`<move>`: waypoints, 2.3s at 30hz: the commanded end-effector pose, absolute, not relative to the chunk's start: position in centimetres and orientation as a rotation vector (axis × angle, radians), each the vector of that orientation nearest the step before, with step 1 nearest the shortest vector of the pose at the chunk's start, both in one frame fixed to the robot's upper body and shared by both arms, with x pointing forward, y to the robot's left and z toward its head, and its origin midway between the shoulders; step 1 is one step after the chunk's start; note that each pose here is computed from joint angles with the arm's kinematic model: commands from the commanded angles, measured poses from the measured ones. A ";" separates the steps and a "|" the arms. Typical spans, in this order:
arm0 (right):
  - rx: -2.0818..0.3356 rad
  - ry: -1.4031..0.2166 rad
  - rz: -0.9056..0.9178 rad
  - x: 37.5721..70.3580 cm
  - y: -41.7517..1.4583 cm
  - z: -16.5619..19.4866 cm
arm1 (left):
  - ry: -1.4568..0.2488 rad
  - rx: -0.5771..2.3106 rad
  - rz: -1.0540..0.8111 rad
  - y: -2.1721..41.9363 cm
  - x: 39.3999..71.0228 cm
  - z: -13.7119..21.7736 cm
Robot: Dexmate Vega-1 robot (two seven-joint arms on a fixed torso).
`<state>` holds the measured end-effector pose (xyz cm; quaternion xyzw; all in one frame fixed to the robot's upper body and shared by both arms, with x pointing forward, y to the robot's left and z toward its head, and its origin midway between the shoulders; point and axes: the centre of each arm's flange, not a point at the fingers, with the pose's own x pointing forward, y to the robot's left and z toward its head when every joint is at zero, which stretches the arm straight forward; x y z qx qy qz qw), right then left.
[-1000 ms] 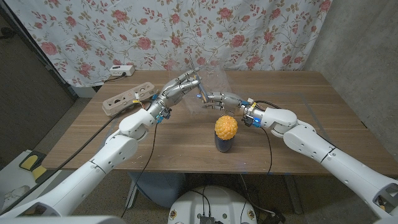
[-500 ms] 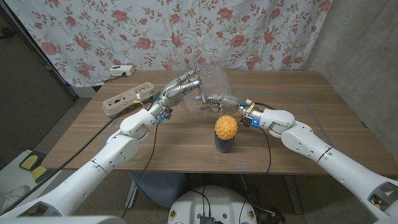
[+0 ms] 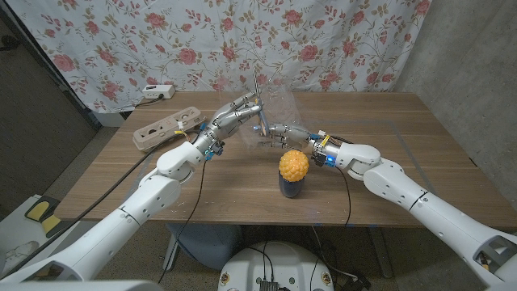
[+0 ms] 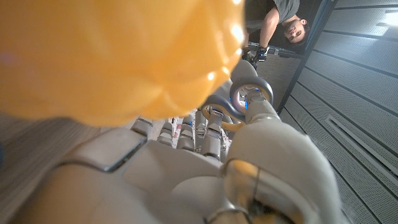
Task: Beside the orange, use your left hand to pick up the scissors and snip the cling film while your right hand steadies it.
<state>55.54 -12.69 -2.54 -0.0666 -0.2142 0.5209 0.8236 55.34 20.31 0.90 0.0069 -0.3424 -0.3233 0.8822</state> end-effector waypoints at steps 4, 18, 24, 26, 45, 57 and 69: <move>-0.148 -0.450 1.118 55.9 -12.6 -1.9 | -0.718 0.006 -0.668 20.4 55.5 0.9; -0.196 -0.450 1.117 56.1 -13.5 -1.0 | -0.730 -0.016 -0.660 19.7 55.7 0.8; -0.209 -0.448 1.124 56.1 -13.8 -1.0 | -0.738 -0.032 -0.661 19.1 55.7 0.9; -0.213 -0.448 1.124 56.1 -13.9 -1.0 | -0.741 -0.038 -0.664 18.9 55.8 0.9; -0.212 -0.456 1.113 56.1 -15.6 -0.7 | -0.749 -0.045 -0.662 17.4 55.7 0.6; -0.238 -0.448 1.126 55.9 -15.9 -0.4 | -0.768 -0.050 -0.643 16.7 55.3 0.5; -0.254 -0.450 1.139 55.7 -16.4 -0.2 | -0.763 -0.047 -0.649 15.9 55.2 0.3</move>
